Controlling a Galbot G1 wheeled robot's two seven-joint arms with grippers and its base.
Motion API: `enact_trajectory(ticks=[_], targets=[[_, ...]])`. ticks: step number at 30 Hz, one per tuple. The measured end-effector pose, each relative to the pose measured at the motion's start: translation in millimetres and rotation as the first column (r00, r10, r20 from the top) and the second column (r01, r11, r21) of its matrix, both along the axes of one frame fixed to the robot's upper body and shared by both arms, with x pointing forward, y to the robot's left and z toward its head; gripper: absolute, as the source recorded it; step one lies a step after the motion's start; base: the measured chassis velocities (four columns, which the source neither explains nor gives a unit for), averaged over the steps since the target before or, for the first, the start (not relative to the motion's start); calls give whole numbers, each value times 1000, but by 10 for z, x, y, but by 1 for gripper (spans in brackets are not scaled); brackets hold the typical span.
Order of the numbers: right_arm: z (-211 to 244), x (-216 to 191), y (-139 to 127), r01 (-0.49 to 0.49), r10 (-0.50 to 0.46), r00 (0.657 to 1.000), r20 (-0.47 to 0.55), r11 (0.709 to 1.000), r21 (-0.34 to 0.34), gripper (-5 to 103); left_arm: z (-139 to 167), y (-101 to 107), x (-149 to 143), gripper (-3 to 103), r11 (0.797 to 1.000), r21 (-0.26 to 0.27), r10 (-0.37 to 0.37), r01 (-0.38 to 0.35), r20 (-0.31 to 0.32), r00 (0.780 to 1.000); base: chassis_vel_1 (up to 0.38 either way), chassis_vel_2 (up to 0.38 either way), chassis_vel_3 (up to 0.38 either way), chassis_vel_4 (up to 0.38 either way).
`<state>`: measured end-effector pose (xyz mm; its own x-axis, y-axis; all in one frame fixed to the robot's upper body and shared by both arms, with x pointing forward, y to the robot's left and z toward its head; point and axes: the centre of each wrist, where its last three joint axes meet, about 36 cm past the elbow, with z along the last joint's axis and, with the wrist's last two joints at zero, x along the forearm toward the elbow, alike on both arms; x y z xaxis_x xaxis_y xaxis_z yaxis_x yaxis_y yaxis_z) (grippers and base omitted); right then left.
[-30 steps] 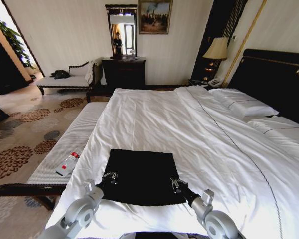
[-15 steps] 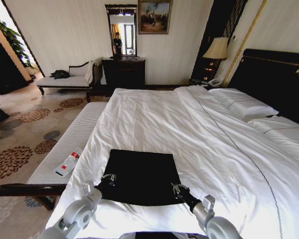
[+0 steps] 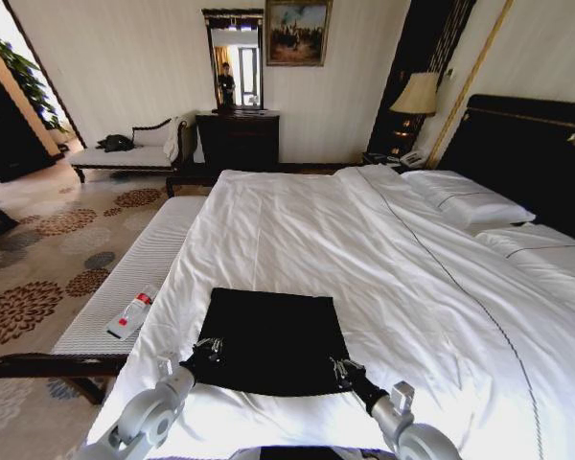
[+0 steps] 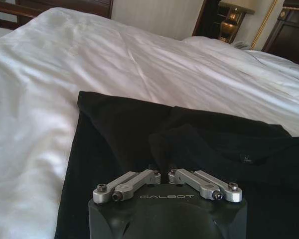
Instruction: Fold the clothes on the bed.
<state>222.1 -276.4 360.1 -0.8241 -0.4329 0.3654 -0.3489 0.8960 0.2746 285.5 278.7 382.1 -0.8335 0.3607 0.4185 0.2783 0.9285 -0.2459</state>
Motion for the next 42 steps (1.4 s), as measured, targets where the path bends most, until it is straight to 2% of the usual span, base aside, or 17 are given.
enact_trajectory(ticks=[8,17,32,33,34,35,36,39,40,42], targets=[[10,-24,-2,2,-2,1000,3,1000,-2,1,-30,-12,-31,1,1000,9,-8,8,-10,1000,0,0,0,0],[112,-74,16,-1,1,1000,12,1000,2,1,164,93,-47,1,1000,16,-13,12,13,1000,0,0,0,0],[58,-167,14,-4,4,1000,-7,1000,-18,1,24,89,-195,1,1000,22,1,0,-27,1000,0,0,0,0],[54,-175,17,-6,5,1000,-8,1000,-20,-1,17,82,-201,-2,1000,26,11,-10,-35,999,0,0,0,0],[51,-183,19,-7,6,1000,-9,1000,-22,-1,16,78,-205,4,999,28,18,-17,-41,999,0,0,0,0],[51,-183,19,-7,6,1000,-9,1000,-22,-1,16,78,-205,4,999,28,18,-17,-41,999,0,0,0,0],[48,-196,19,-8,7,1000,-13,1000,-24,3,20,73,-211,4,999,30,23,-22,-48,999,0,0,0,0],[45,-242,12,-15,15,1000,-1,1000,-26,19,39,77,-249,19,999,41,29,-27,-64,998,0,0,0,0],[45,-242,12,-15,15,1000,-1,1000,-26,19,39,77,-249,19,999,41,29,-27,-64,998,0,0,0,0],[67,-269,-7,-28,28,1000,9,999,-30,30,39,92,-298,30,998,53,35,-31,-73,997,0,0,0,0]])
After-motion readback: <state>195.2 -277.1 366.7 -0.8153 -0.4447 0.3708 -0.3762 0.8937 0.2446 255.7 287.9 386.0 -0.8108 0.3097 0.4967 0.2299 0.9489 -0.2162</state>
